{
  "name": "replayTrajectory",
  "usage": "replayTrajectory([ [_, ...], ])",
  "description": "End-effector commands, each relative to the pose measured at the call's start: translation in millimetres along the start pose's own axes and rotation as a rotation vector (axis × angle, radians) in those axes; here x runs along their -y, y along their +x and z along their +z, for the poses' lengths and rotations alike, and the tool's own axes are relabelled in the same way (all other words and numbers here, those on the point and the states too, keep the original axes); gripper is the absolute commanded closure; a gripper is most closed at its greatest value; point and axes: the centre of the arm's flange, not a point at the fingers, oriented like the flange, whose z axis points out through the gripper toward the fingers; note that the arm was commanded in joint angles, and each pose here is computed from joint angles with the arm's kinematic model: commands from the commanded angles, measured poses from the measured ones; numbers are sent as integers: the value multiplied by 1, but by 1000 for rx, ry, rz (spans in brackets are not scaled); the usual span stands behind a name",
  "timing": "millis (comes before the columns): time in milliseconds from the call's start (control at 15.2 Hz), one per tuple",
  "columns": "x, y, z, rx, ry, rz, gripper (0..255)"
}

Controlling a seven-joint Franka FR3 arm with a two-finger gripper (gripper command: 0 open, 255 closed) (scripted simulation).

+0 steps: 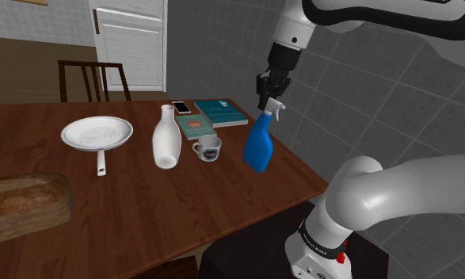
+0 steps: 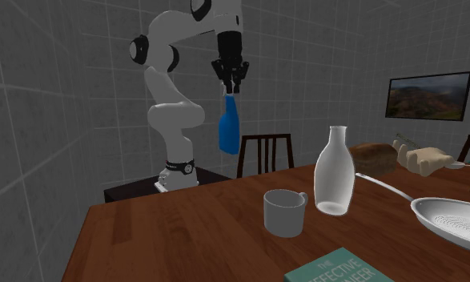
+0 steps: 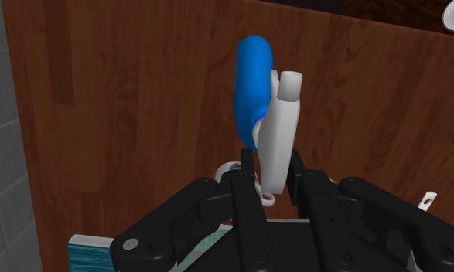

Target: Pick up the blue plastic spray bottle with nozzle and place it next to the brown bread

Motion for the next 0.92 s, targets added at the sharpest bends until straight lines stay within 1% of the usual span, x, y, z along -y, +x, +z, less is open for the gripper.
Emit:
replayTrajectory([
  [0, 1, 1, -10, 0, 0, 0, 255],
  [858, 5, 3, -78, 0, 0, 0, 255],
])
